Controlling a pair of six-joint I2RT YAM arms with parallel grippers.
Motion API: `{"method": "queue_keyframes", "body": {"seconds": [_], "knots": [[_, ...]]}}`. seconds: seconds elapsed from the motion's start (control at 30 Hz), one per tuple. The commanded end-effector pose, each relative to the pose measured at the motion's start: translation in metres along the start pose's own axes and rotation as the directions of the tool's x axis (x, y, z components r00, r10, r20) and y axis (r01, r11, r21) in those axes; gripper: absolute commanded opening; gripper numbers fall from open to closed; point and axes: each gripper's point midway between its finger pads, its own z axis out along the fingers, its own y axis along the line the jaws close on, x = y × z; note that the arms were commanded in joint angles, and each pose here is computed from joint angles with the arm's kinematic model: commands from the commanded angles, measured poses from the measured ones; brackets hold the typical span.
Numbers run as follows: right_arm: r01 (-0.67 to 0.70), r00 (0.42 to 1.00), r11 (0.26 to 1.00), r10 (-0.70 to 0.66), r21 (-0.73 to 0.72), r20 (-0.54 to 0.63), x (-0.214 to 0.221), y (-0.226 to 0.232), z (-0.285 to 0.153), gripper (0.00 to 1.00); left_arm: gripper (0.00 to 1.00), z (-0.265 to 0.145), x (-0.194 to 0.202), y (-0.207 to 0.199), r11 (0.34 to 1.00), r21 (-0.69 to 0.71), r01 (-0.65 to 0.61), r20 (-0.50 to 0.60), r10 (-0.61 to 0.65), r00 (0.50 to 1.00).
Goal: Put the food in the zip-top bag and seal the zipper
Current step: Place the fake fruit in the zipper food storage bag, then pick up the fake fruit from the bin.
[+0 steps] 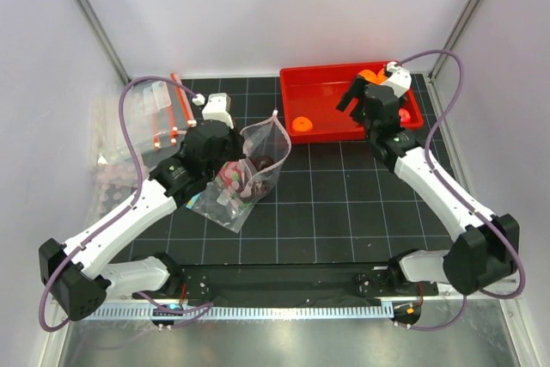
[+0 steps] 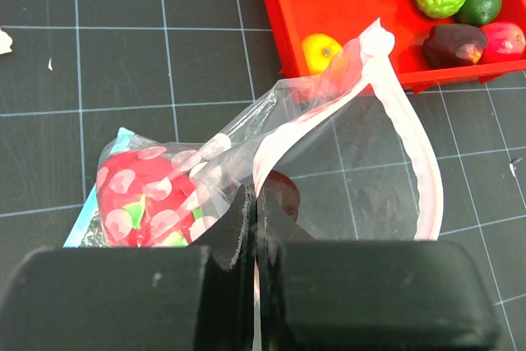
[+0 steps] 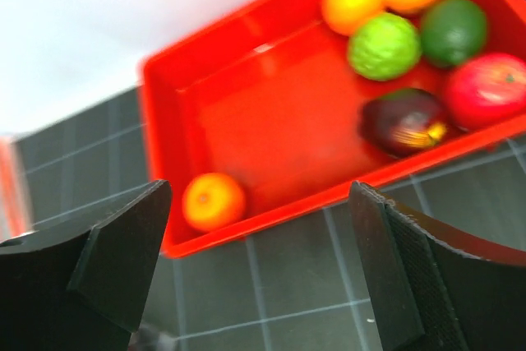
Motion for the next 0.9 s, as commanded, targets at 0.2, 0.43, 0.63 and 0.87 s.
{"method": "queue_keyframes", "body": {"seconds": [0.2,0.43,0.63,0.87], "knots": [[0.149,0.988,0.941,-0.127,0.304,-0.093,-0.001,-0.077,0.072,1.00,0.00,-0.005,-0.017,-0.009,0.998,0.045,0.039,0.059,-0.042,0.997],[0.187,0.975,0.917,-0.131,0.352,-0.178,0.020,-0.110,0.120,1.00,0.00,-0.005,-0.018,-0.013,0.997,0.060,0.041,0.054,-0.044,0.998],[0.255,0.952,0.869,-0.149,0.424,-0.268,0.047,-0.130,0.134,1.00,0.00,-0.004,-0.017,-0.013,0.997,0.060,0.042,0.052,-0.046,0.998],[0.266,0.936,0.861,-0.124,0.434,-0.328,0.071,-0.138,0.141,1.00,0.00,-0.002,-0.015,-0.013,0.998,0.056,0.039,0.045,-0.041,0.998]]}}
